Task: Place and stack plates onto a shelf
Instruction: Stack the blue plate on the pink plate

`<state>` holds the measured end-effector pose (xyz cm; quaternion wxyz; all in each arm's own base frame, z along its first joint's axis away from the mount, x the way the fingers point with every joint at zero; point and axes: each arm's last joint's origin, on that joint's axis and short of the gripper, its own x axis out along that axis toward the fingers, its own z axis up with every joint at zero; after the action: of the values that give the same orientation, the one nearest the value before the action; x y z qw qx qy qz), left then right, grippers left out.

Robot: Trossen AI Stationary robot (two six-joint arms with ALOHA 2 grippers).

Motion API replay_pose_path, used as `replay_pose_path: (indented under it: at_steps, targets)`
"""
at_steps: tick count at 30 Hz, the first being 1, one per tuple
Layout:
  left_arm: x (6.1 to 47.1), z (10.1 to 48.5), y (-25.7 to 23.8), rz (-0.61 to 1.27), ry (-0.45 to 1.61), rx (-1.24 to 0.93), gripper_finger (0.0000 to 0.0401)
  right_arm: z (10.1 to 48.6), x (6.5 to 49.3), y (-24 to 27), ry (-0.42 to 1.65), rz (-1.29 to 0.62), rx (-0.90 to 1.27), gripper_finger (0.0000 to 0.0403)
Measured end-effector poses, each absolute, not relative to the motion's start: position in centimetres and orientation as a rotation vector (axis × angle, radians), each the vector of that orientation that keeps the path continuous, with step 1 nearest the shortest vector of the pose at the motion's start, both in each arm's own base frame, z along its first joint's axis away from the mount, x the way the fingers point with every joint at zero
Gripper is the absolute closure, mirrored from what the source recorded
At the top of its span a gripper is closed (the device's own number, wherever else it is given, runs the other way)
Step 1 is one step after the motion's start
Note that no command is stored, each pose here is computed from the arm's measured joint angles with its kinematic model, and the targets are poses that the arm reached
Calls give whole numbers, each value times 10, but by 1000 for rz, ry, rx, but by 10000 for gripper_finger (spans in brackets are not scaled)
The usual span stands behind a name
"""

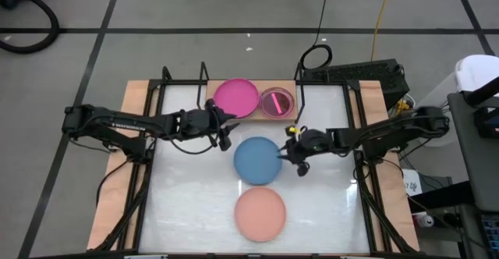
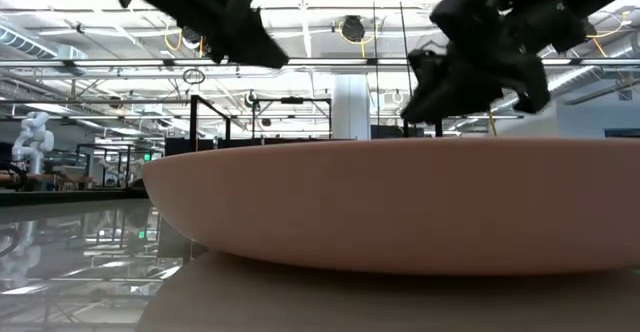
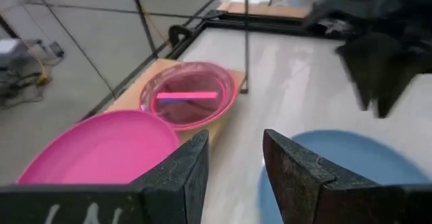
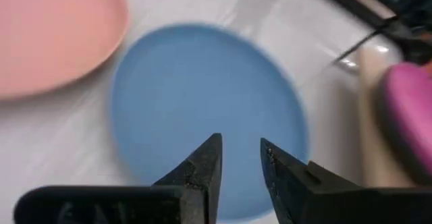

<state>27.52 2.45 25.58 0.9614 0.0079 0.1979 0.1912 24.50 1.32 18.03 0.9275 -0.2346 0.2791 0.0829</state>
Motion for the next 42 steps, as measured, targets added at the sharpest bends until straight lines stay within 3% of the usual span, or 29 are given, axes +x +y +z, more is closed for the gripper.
replay_pose_path:
  at_steps: [11, 16, 20, 37, 42]
  targets:
    - [242, 233, 31, 456, 233, -61, 254, 160, 238, 35, 719, 300, -534, 234]
    - [238, 233, 26, 291, 224, -48, 254, 151, 239, 41, 764, 303, -605, 215]
    - [238, 233, 23, 184, 225, -45, 254, 141, 242, 43, 793, 312, -661, 214]
    - [238, 232, 22, 187, 231, -83, 254, 118, 255, 44, 801, 289, -792, 219]
    - [238, 232, 23, 189, 232, -86, 254, 118, 255, 44, 801, 290, -792, 253]
